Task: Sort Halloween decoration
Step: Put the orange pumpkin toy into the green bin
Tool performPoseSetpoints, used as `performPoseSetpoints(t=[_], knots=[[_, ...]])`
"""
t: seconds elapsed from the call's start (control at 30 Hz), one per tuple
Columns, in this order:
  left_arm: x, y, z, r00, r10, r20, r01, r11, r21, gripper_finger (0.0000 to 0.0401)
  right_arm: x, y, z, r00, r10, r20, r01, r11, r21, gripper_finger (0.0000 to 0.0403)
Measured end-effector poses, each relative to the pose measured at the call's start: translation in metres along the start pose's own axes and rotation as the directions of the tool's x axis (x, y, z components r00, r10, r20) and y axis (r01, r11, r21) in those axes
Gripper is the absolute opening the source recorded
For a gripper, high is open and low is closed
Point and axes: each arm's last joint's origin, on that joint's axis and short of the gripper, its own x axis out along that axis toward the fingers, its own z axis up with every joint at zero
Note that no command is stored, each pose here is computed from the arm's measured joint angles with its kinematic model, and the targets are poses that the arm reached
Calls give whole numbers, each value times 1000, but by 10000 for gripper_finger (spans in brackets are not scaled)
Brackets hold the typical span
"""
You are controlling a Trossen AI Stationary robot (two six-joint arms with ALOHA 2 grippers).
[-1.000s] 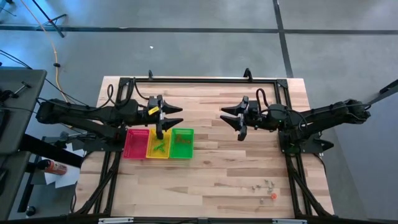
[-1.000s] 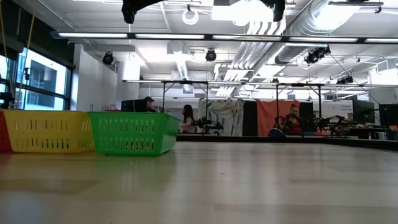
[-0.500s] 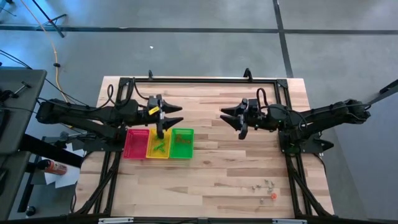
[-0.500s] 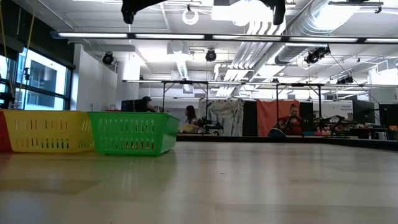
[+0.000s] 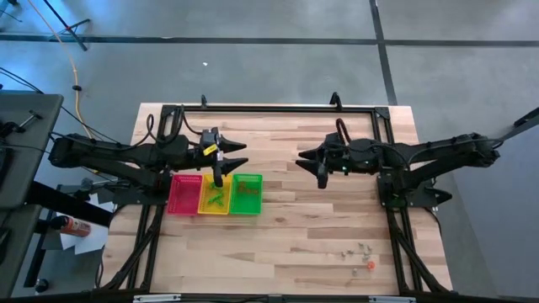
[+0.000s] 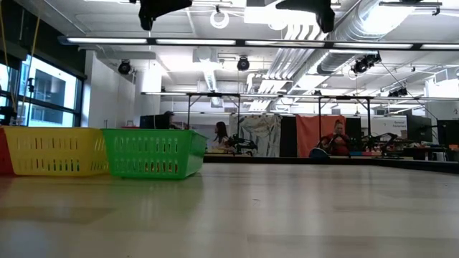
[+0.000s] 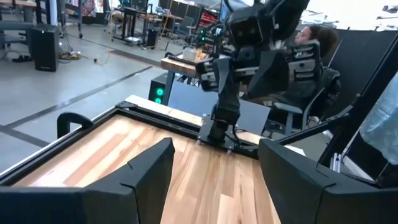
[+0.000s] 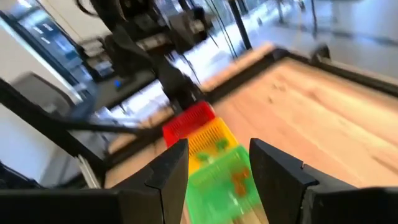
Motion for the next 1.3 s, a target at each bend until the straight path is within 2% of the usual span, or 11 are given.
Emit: performPoseSetpoints(t=[0.2,0.3,0.43,0.63,0.93,1.03,1.2,1.3], knots=[[0,0,0,1000,1,-2,-1,1000,1,225,5,6,4,974,-83,-211,91,996,27,165],[0,0,0,1000,1,-2,-1,1000,0,225,9,8,0,943,-66,-327,92,994,66,165],[0,0,0,1000,0,-3,0,1000,-9,225,13,12,-14,874,26,-485,55,987,153,165],[0,0,-2,1000,3,-18,-3,1000,-6,225,8,25,-49,718,24,-695,132,977,170,165],[0,0,-2,1000,2,-19,-3,1000,-6,225,-22,61,-113,452,-67,-889,383,915,125,165],[0,0,-2,1000,3,-19,-3,1000,-6,225,-34,73,-139,360,-110,-926,489,868,87,165],[0,0,-2,1000,3,-20,-3,1000,-6,225,-54,92,-179,156,-125,-980,657,754,9,165],[0,0,-2,1000,0,-21,0,1000,-16,225,-65,99,-199,59,-141,-988,719,692,-56,165]])
